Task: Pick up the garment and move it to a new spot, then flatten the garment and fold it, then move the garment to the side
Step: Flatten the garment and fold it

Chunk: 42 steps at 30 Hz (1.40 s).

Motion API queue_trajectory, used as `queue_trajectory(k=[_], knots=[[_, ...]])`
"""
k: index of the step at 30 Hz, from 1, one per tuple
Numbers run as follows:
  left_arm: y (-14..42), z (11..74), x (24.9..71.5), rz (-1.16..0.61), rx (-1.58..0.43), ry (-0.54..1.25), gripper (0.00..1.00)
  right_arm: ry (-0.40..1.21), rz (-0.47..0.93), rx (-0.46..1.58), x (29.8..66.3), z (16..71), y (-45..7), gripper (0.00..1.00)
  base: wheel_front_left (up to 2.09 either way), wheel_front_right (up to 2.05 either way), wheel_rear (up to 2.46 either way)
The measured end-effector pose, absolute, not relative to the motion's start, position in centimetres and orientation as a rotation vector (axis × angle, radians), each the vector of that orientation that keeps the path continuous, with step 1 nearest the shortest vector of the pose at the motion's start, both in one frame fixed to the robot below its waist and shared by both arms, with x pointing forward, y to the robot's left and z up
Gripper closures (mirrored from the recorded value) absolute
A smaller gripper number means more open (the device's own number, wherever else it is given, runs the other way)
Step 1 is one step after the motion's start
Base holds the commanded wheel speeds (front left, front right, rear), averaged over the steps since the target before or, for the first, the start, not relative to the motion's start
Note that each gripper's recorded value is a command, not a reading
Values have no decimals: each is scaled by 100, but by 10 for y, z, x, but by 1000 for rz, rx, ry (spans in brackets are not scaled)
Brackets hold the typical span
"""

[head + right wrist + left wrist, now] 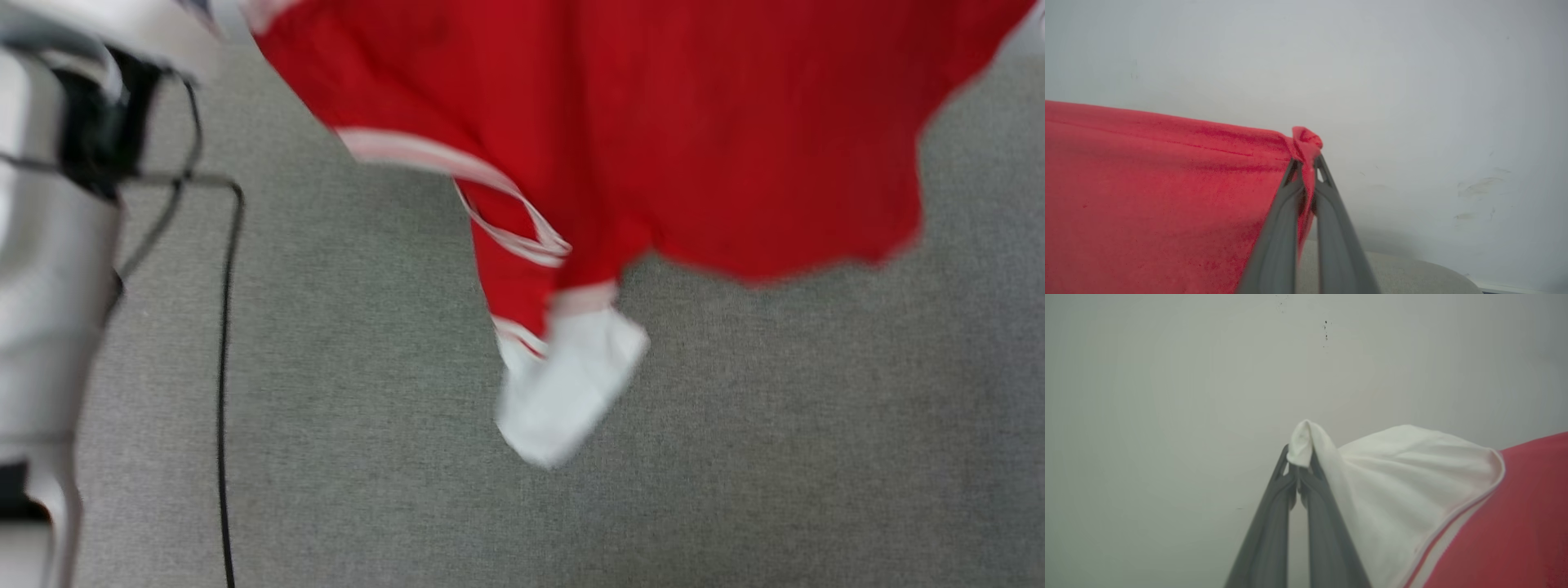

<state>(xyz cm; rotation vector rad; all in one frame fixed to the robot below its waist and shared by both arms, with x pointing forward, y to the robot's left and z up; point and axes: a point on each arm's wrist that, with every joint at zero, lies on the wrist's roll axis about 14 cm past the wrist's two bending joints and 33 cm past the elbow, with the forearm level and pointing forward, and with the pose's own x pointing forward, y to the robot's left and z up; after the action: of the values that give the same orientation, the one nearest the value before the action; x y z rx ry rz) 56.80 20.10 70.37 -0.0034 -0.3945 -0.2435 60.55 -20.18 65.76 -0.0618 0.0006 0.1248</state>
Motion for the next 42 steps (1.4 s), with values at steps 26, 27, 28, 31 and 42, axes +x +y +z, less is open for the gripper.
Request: queue_trajectory(k=[26, 27, 28, 31, 42], knots=[[248, 606, 716, -62, -168, -199, 100, -36, 105, -50, 733, 595, -184, 100, 0, 0, 0], [249, 594, 714, -60, -179, -178, 100, -19, 110, -47, 733, 584, -182, 100, 0, 0, 0], [249, 585, 711, -59, -189, -161, 100, 0, 115, -37, 732, 575, -180, 100, 0, 0, 0], [245, 560, 698, -72, -209, -108, 100, 53, 132, -15, 722, 548, -174, 100, 0, 0, 0], [245, 471, 591, -69, -316, 107, 100, 272, 172, 67, 628, 455, -171, 100, 0, 0, 0]])
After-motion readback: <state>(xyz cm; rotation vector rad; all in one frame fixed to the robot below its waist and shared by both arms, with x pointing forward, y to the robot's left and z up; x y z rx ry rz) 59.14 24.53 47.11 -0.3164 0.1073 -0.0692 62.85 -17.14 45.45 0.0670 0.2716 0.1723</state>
